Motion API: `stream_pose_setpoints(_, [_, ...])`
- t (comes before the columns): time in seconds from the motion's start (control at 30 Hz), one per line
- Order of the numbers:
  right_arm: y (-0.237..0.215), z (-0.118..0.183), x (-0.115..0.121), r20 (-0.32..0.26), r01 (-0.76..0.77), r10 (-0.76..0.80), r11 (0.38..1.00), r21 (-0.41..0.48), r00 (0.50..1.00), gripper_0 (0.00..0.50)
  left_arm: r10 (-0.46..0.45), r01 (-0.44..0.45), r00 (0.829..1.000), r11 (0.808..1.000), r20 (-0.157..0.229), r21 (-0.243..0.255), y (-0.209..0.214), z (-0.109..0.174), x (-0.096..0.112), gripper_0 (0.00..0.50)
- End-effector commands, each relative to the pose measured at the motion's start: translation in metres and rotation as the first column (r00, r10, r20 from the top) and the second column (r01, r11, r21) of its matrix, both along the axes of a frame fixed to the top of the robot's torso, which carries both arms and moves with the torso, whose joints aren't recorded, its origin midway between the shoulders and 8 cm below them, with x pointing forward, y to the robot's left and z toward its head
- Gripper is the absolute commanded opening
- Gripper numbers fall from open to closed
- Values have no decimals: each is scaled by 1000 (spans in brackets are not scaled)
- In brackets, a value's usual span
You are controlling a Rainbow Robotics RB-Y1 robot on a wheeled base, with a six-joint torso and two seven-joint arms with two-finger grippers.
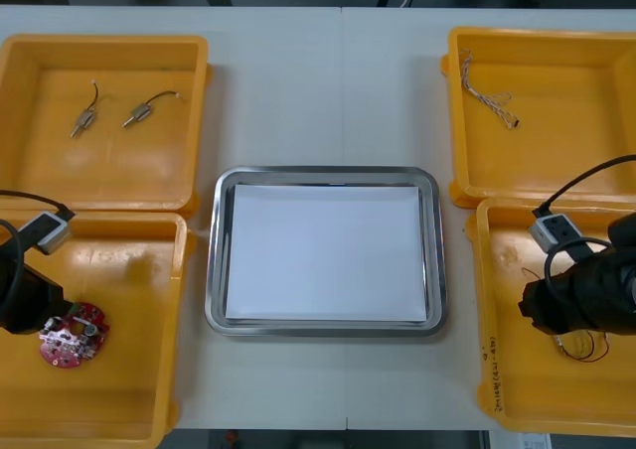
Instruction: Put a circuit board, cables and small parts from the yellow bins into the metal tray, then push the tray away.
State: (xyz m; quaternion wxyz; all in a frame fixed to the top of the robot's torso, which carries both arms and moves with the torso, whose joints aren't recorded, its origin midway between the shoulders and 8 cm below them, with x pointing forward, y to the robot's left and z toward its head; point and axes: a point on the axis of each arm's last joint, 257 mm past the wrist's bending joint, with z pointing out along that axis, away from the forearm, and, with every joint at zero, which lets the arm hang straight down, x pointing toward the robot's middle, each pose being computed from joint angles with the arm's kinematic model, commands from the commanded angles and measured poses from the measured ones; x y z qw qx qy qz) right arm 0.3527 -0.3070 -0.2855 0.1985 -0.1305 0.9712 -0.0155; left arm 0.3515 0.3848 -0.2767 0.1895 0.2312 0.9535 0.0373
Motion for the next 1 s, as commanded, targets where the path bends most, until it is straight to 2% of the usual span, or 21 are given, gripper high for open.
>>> stream_pose_setpoints(0.03, [-5,-10,-12,10,9,-9,1000,-8,1000,500,-107,106,994,992,6,65,1,1,13,500])
stream_pose_setpoints(0.23, [-6,-19,-17,17,21,-21,1000,2,1000,500,-110,110,994,992,1,64,-1,-10,20,500])
stream_pose_setpoints(0.57, [-11,-30,-22,39,46,-46,999,-1,998,500,-115,115,993,991,-13,67,-3,-21,20,500])
stream_pose_setpoints(1.0, [-14,-41,-29,58,80,-81,997,14,995,500,-123,123,992,991,-1,62,-5,-31,23,500])
